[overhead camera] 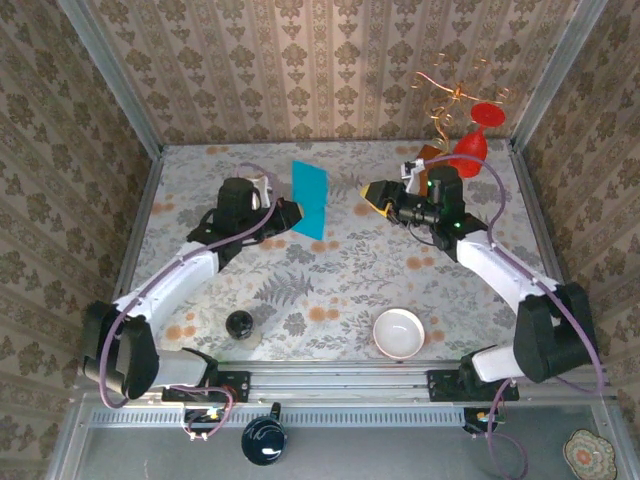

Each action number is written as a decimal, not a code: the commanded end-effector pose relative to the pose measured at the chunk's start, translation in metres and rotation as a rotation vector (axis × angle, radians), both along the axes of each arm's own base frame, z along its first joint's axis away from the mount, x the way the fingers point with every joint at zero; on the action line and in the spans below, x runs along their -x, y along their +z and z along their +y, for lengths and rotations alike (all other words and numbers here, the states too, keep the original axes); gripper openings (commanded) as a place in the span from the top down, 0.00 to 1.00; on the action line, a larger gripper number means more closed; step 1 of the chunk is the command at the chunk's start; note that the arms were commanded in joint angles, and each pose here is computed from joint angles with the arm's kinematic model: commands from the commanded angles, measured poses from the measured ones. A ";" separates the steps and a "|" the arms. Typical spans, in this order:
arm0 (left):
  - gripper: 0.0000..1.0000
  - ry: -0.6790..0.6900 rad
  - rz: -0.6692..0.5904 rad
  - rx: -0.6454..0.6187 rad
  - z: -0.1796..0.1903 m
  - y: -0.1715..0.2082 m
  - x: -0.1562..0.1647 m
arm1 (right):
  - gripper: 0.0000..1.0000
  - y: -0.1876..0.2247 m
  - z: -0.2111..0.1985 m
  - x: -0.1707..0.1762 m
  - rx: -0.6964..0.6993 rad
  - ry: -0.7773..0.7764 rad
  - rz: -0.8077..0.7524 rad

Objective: Fold a paper plane with a square sheet of paper (pick it up from the middle)
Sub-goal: Turn over the paper at the center of the table, then rotate the paper at the center of the table, then third fold the triangle at the center of the table.

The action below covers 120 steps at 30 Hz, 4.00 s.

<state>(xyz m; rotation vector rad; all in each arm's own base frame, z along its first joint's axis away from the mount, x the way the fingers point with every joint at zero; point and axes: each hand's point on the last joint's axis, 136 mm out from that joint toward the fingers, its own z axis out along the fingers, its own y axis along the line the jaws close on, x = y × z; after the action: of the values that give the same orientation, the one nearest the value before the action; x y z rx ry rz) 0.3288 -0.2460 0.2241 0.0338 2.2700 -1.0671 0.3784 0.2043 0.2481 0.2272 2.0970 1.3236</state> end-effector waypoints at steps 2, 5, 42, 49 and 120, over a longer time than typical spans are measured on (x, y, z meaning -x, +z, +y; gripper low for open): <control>0.93 0.029 0.007 -0.578 0.052 -0.045 0.006 | 0.47 -0.011 -0.028 0.006 0.181 -0.108 -0.008; 0.93 0.059 -0.008 -0.780 0.065 -0.051 0.001 | 0.47 -0.015 -0.036 0.007 0.213 -0.141 -0.003; 0.48 -0.127 0.148 -0.467 -0.044 -0.103 0.013 | 0.51 -0.075 -0.045 0.011 0.247 -0.201 0.227; 0.33 0.062 0.188 -0.304 0.025 -0.091 0.003 | 0.56 -0.111 0.036 0.010 0.328 -0.003 0.292; 0.51 -0.045 0.537 -0.176 -0.001 -0.177 0.065 | 0.68 -0.265 0.070 0.054 0.593 0.163 0.553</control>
<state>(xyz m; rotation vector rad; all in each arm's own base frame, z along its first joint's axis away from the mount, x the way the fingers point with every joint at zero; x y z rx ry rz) 0.2662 -0.2481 0.0514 -0.1506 2.8178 -1.0277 0.3478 0.2949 0.0197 0.1251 2.8001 0.8127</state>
